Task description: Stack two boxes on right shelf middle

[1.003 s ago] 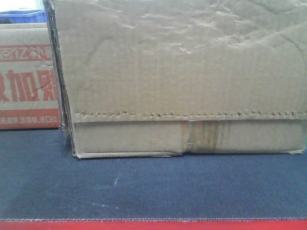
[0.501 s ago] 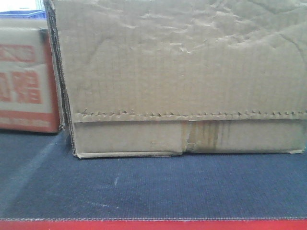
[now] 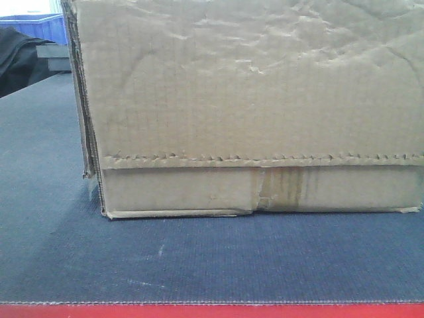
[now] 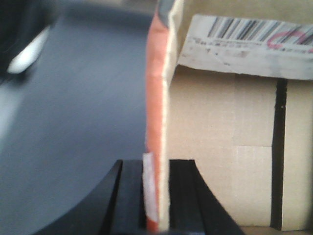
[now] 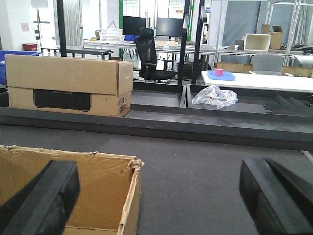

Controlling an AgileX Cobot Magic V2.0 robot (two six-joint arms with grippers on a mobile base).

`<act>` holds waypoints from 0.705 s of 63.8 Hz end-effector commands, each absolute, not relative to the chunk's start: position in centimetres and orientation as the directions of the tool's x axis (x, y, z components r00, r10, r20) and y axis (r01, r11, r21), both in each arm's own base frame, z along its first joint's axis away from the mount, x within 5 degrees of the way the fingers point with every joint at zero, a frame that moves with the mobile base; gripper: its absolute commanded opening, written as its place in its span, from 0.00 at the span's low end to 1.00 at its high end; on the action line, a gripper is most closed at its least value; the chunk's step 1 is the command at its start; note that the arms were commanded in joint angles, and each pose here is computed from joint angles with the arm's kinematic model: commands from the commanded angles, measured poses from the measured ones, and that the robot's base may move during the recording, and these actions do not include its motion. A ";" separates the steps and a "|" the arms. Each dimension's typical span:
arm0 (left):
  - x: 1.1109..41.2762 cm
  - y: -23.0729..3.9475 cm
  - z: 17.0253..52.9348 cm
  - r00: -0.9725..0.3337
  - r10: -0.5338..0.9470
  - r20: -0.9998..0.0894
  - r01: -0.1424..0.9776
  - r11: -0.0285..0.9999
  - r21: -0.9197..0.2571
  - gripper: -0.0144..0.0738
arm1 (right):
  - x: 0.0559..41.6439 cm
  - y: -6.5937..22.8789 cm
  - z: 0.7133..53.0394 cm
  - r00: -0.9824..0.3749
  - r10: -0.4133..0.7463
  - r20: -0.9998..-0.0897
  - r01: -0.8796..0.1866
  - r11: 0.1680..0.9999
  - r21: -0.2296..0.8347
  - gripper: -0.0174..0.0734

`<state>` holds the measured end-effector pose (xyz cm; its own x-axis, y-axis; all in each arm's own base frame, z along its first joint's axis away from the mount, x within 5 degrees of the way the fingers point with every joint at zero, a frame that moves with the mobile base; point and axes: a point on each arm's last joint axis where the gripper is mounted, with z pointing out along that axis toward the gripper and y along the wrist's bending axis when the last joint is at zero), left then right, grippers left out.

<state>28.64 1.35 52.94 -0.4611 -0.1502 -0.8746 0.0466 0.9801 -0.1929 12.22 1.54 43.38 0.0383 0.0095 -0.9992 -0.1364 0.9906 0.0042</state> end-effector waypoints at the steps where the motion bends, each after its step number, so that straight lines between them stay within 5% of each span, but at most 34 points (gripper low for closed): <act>1: 27.7 -1.8 54.8 -0.413 -0.174 -0.894 0.180 0.947 -0.267 0.04 | 12.1 1.5 43.6 0.056 -0.004 -0.998 -0.131 0.991 -0.011 0.82; 11: 28.3 -6.9 54.4 -0.441 -0.150 -0.885 0.302 0.904 -0.303 0.04 | 12.2 1.5 43.6 0.054 -0.004 -0.999 -0.131 0.991 -0.011 0.82; 27: 32.5 -13.8 49.2 -0.579 -0.051 -0.814 0.306 0.911 -0.275 0.04 | 12.2 1.5 43.6 0.054 -0.004 -0.999 -0.131 0.991 -0.011 0.82; 45: 36.6 -16.7 43.4 -0.710 -0.013 -0.704 0.267 0.920 -0.286 0.04 | 12.2 1.5 43.4 0.024 -0.008 -1.000 -0.136 0.991 -0.011 0.82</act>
<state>36.27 -16.18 43.72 -0.7050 0.0086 -0.7091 0.2730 0.9262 -0.2601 12.22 1.57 43.19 0.0176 0.0067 -0.9998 -0.1393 0.9902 0.0041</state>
